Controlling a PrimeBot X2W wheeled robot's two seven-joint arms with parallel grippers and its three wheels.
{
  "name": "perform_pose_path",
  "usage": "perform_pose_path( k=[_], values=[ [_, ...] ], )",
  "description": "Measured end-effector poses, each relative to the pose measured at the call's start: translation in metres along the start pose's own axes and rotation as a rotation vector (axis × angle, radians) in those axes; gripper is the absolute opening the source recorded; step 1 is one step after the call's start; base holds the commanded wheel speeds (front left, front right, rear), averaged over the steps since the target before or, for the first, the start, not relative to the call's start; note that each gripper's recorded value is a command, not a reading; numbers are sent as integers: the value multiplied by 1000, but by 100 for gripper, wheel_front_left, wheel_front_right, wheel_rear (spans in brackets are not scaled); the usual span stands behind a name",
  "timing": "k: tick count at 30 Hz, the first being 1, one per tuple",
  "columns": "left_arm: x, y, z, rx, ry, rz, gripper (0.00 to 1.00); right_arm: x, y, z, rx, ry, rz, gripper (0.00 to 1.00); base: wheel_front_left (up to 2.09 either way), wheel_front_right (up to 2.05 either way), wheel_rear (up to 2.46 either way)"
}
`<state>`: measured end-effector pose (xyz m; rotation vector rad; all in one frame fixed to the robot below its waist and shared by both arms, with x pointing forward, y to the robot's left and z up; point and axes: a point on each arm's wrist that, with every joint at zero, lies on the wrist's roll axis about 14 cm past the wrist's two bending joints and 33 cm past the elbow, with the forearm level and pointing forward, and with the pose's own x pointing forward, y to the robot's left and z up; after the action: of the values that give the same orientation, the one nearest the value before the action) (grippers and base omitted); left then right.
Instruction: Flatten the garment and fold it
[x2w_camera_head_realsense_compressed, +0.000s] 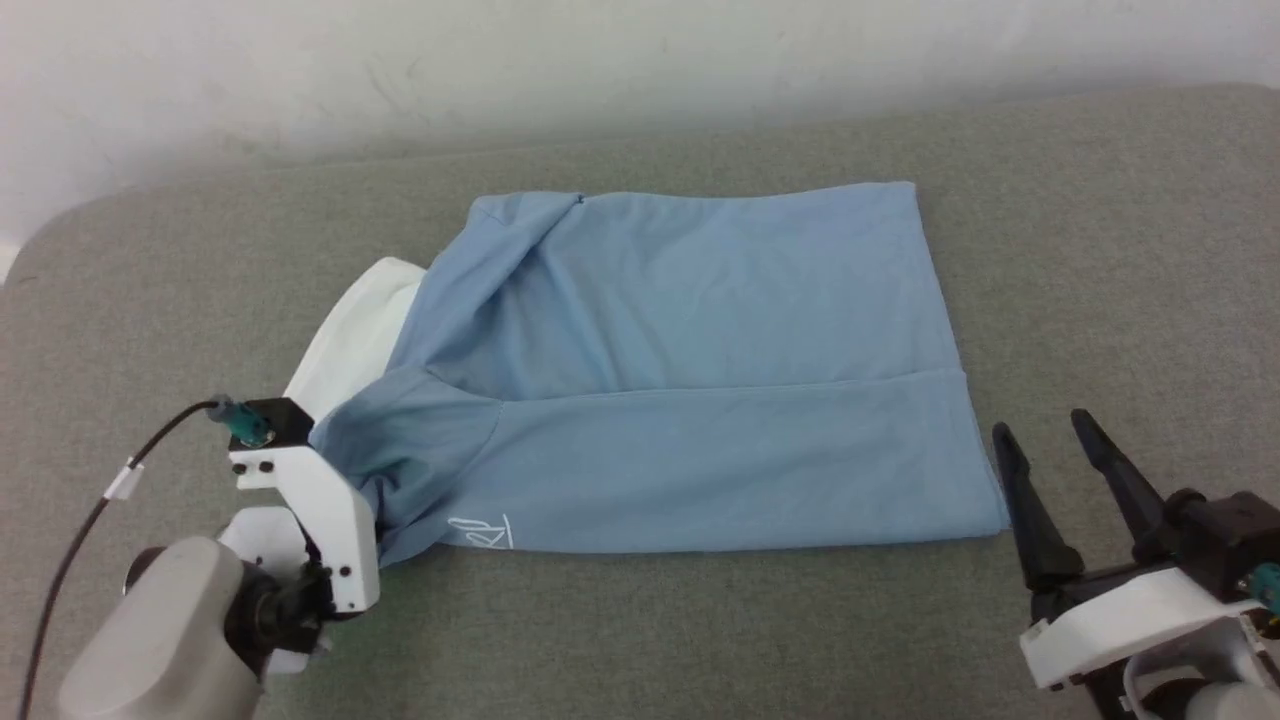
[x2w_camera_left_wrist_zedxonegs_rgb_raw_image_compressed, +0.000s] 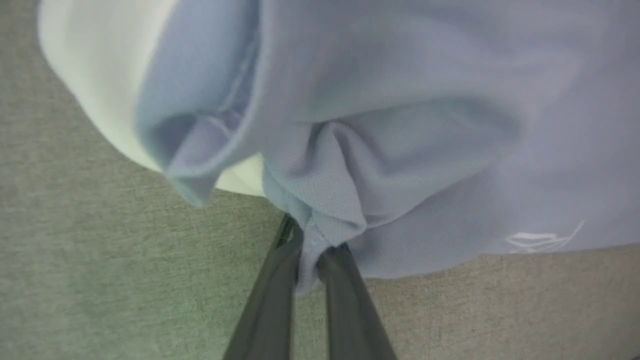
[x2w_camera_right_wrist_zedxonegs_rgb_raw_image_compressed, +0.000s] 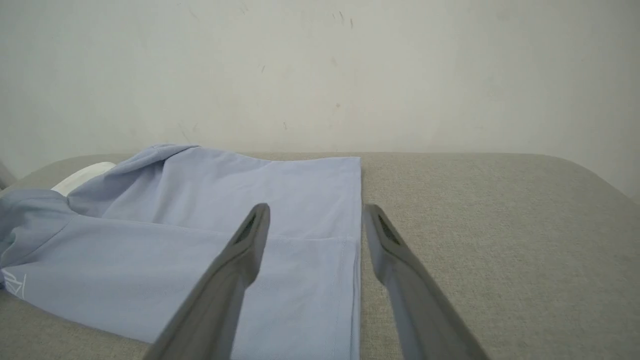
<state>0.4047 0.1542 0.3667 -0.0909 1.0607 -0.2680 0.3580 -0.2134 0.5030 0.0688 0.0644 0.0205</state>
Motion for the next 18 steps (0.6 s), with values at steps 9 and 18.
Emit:
perform_pose_path(
  k=[9,18],
  values=[
    [-9,1,9,-83,-204,13,0,-3,-24,-55,64,329,-16,100,0,0,0],
    [-29,-5,20,-108,-344,5,0,14,-19,-100,46,687,75,100,0,0,0]
  ],
)
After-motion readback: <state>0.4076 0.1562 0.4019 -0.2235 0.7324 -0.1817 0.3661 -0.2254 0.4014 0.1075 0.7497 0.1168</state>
